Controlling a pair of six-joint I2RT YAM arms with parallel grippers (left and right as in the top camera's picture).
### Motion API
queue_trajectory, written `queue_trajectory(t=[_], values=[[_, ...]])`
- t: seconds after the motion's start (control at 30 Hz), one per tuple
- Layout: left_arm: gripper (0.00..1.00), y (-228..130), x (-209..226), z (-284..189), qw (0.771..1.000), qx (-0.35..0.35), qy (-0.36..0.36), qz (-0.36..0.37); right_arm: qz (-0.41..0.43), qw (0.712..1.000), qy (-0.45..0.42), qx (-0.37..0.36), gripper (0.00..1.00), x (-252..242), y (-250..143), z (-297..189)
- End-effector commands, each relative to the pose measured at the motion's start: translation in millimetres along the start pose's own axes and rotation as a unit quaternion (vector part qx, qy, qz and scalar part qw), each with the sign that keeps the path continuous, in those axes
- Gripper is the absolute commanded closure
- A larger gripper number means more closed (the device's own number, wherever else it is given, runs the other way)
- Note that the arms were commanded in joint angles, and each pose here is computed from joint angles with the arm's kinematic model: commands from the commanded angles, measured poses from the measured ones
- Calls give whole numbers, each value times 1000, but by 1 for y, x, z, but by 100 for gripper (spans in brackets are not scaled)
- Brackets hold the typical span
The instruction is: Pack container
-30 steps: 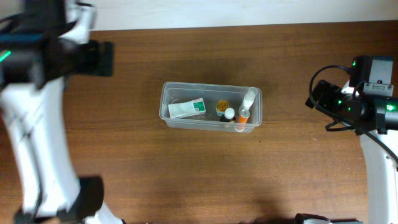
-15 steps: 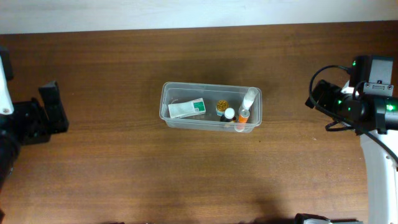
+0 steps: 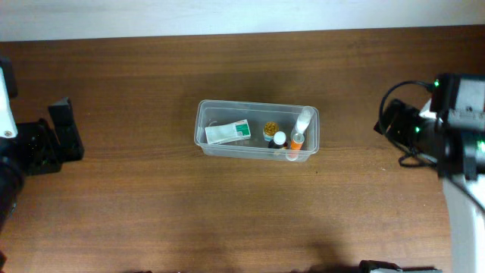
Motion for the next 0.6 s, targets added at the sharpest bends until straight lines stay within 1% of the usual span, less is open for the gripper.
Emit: queue_trajectory(t=[0.0, 0.13, 0.27, 0.37, 0.47, 0.57], values=[[0, 0, 1, 0, 1000, 1, 1, -10, -10, 998, 36, -48, 2, 0, -15, -36], [0, 0, 1, 0, 1000, 1, 1, -10, -22, 997, 53, -55, 2, -9, -45, -46], [0, 0, 1, 0, 1000, 1, 1, -10, -27, 998, 42, -50, 2, -33, -85, -35], [0, 0, 1, 0, 1000, 1, 1, -10, -25, 996, 34, -85, 2, -48, -106, -18], [0, 0, 1, 0, 1000, 1, 1, -10, -75, 985, 63, -141, 2, -53, -121, 5], [0, 0, 1, 0, 1000, 1, 1, -10, -110, 974, 94, -175, 2, -56, -140, 28]])
Point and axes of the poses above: each gripper's point midway between its finger pads, its own z axis out along the fingers, its own x axis along the line the jaws close on, y = z × x, the point moved 7 cm from there along -z, back along the fingers, and after that the axes turned 4 degrees about z, right-handed, at the moved point
